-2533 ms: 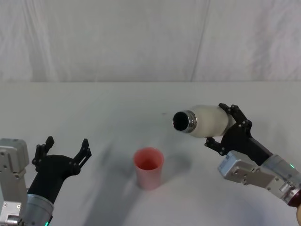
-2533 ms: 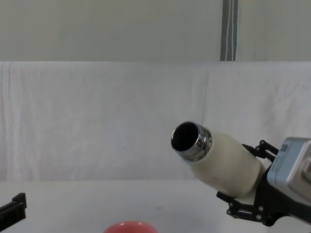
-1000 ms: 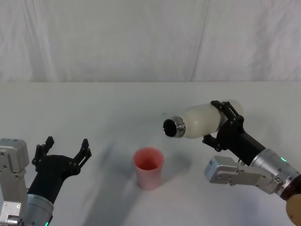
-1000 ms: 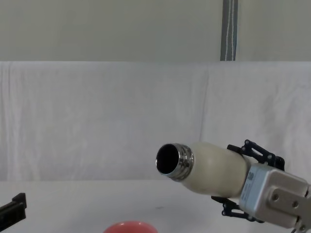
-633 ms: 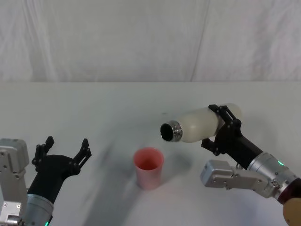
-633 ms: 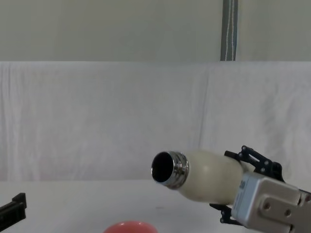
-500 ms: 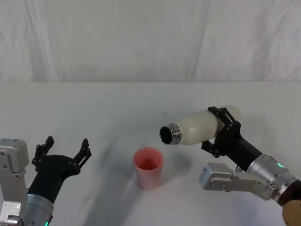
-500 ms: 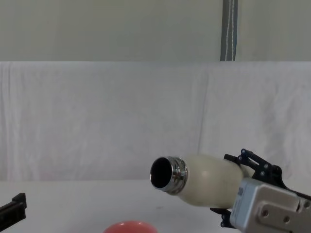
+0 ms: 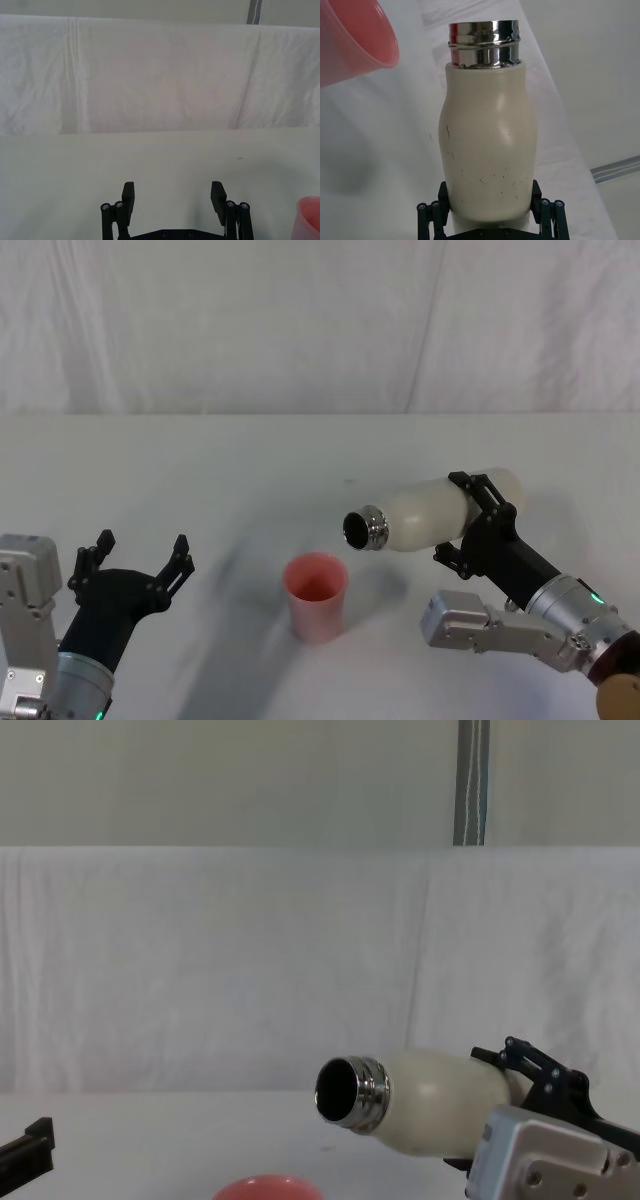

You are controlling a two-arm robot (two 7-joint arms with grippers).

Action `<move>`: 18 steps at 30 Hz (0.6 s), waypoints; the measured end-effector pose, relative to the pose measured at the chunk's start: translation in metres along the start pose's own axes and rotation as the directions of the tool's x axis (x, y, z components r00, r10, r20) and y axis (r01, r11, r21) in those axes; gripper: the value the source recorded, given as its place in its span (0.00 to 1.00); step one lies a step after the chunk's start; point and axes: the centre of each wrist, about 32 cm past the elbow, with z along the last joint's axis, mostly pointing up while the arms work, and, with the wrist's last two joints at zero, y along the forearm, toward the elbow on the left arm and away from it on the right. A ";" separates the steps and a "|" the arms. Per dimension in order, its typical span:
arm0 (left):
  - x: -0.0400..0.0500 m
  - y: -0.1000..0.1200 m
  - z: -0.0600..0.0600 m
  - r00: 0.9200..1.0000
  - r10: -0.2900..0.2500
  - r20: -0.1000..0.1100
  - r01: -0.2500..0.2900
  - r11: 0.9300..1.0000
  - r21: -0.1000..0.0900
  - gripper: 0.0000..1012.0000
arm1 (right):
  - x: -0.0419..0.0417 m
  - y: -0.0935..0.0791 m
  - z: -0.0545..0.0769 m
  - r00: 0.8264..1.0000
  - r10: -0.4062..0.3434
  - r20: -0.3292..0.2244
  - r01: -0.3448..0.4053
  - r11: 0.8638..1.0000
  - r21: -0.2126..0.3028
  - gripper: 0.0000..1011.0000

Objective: Grasp the thermos with one hand and pour water into the cup lid.

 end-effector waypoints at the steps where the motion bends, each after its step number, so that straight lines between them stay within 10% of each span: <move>1: 0.0000 0.000 0.000 1.000 0.000 0.000 0.000 1.000 0.000 0.99 | -0.0002 0.000 0.000 1.000 0.000 0.001 0.000 1.000 -0.003 0.94; 18: 0.0000 0.000 0.000 1.000 0.000 0.000 0.000 1.000 0.000 0.99 | -0.0020 0.007 0.007 0.999 0.016 0.043 -0.017 1.000 0.012 0.94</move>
